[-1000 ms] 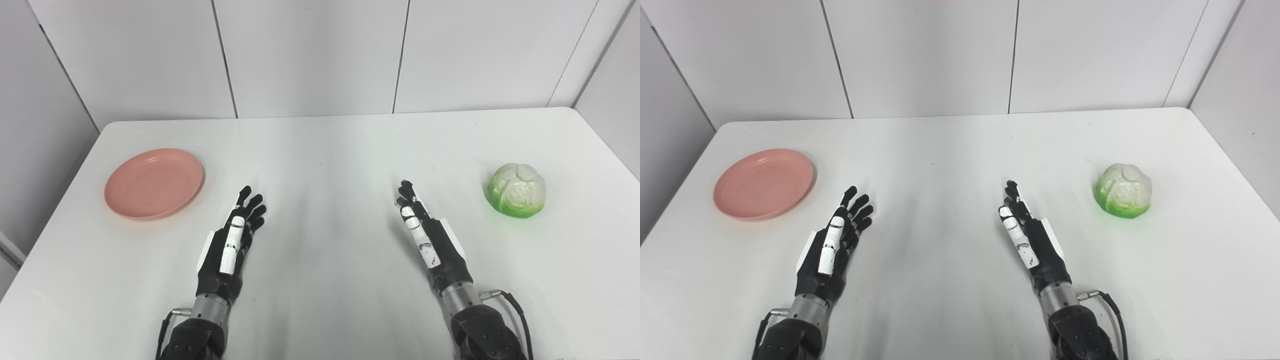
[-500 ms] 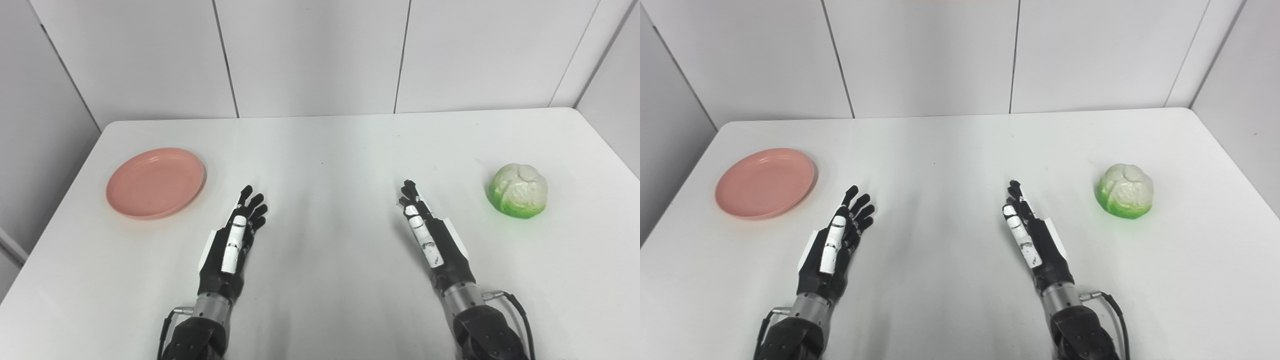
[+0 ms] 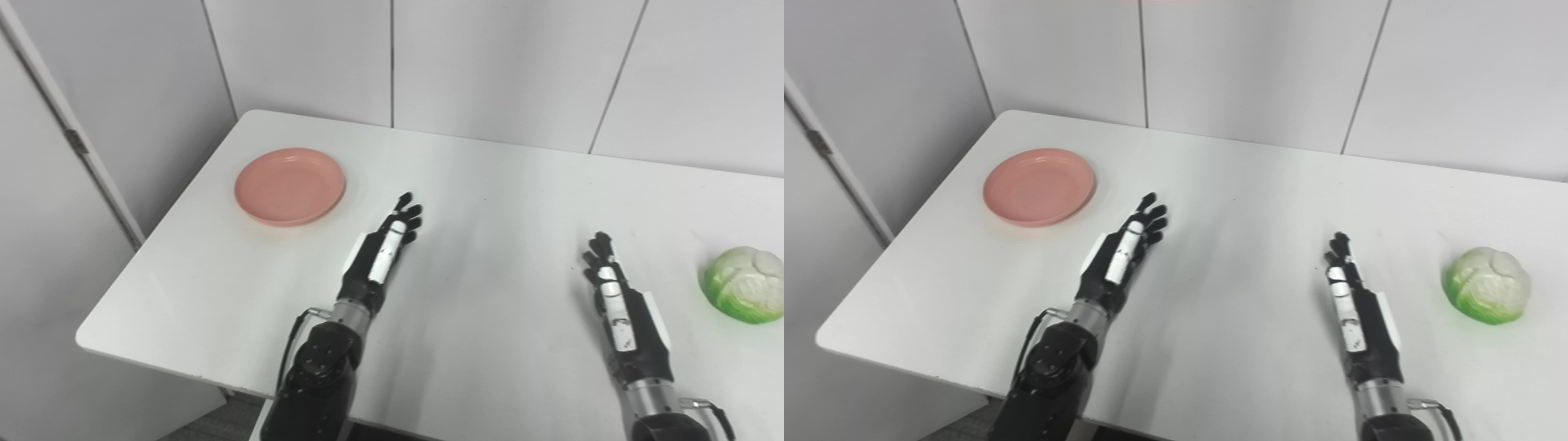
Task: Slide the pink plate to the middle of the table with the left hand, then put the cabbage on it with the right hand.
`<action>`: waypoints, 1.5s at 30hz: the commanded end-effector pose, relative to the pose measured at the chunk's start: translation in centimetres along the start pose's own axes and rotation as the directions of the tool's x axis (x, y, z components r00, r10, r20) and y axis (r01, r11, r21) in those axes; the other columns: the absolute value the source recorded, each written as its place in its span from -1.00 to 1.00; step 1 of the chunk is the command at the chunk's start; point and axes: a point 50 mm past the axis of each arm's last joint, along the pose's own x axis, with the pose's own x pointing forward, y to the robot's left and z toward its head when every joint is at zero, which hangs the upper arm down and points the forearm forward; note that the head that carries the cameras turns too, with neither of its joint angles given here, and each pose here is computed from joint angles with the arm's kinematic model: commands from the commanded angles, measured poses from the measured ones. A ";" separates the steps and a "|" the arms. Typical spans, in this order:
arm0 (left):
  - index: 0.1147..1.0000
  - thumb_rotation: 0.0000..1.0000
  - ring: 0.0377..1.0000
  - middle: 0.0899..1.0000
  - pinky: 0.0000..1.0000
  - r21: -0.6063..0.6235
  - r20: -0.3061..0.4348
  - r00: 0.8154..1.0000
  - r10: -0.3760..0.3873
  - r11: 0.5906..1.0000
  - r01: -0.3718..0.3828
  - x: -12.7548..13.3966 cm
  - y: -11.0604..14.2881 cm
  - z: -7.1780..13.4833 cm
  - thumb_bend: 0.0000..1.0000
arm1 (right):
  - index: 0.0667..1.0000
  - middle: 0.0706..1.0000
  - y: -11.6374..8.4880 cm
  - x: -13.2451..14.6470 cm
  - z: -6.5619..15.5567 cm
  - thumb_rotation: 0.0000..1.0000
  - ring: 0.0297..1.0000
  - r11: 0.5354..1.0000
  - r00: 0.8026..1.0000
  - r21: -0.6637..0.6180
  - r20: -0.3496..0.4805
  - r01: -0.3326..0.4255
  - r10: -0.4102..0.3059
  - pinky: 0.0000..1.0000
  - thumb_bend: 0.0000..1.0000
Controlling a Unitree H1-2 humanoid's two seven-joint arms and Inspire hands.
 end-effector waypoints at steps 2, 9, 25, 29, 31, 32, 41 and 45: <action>0.87 1.00 0.85 0.86 0.86 -0.013 -0.133 0.991 0.029 0.999 -0.031 -3.1 -0.1 -4.9 -0.17 | 1.00 1.00 -0.7 -1.6 -2.0 1.00 0.98 1.000 0.999 0.007 -0.031 0.012 -0.012 1.00 -0.41; 0.88 1.00 0.87 0.87 0.87 -0.013 -0.140 0.990 0.027 0.999 -0.029 -3.1 -0.1 -4.8 -0.14 | 1.00 1.00 -0.6 -1.7 -1.9 1.00 0.98 1.000 0.999 0.009 -0.035 0.015 -0.015 1.00 -0.47; 0.90 1.00 0.88 0.89 0.88 -0.018 -0.130 0.991 0.023 0.999 -0.026 -3.5 0.0 -4.4 -0.14 | 1.00 1.00 -0.2 -1.6 -1.9 1.00 0.99 1.000 0.999 0.007 -0.032 0.009 -0.009 1.00 -0.49; 0.89 1.00 0.87 0.87 0.88 -0.023 -0.115 0.993 0.020 0.999 -0.023 -3.4 -0.2 -4.0 -0.13 | 1.00 1.00 0.0 -1.6 -1.9 1.00 0.98 1.000 0.999 0.005 -0.033 0.009 -0.009 1.00 -0.50; 0.89 1.00 0.87 0.88 0.87 -0.027 -0.102 0.995 0.013 1.000 -0.016 -3.3 -0.3 -3.6 -0.11 | 1.00 1.00 0.0 -1.6 -2.0 1.00 0.98 1.000 0.999 0.007 -0.035 0.007 -0.007 1.00 -0.51; 0.89 1.00 0.87 0.88 0.87 -0.029 -0.095 0.995 0.010 0.999 -0.012 -3.2 -0.4 -3.3 -0.11 | 1.00 1.00 0.1 -1.6 -2.0 1.00 0.98 1.000 0.999 0.011 -0.037 0.007 -0.007 1.00 -0.51; 0.92 1.00 0.89 0.91 0.95 -0.013 -0.012 1.000 -0.025 1.000 0.025 -2.5 -1.0 0.8 -0.23 | 1.00 1.00 0.5 -1.5 -2.0 1.00 0.99 1.000 0.999 0.025 -0.034 0.000 0.001 1.00 -0.56; 0.94 1.00 0.90 0.92 0.92 -0.004 0.036 0.998 -0.049 0.999 0.049 -2.1 -1.1 2.9 -0.26 | 1.00 1.00 0.6 -1.5 -2.1 1.00 0.99 1.000 0.999 0.022 -0.038 0.000 0.001 1.00 -0.54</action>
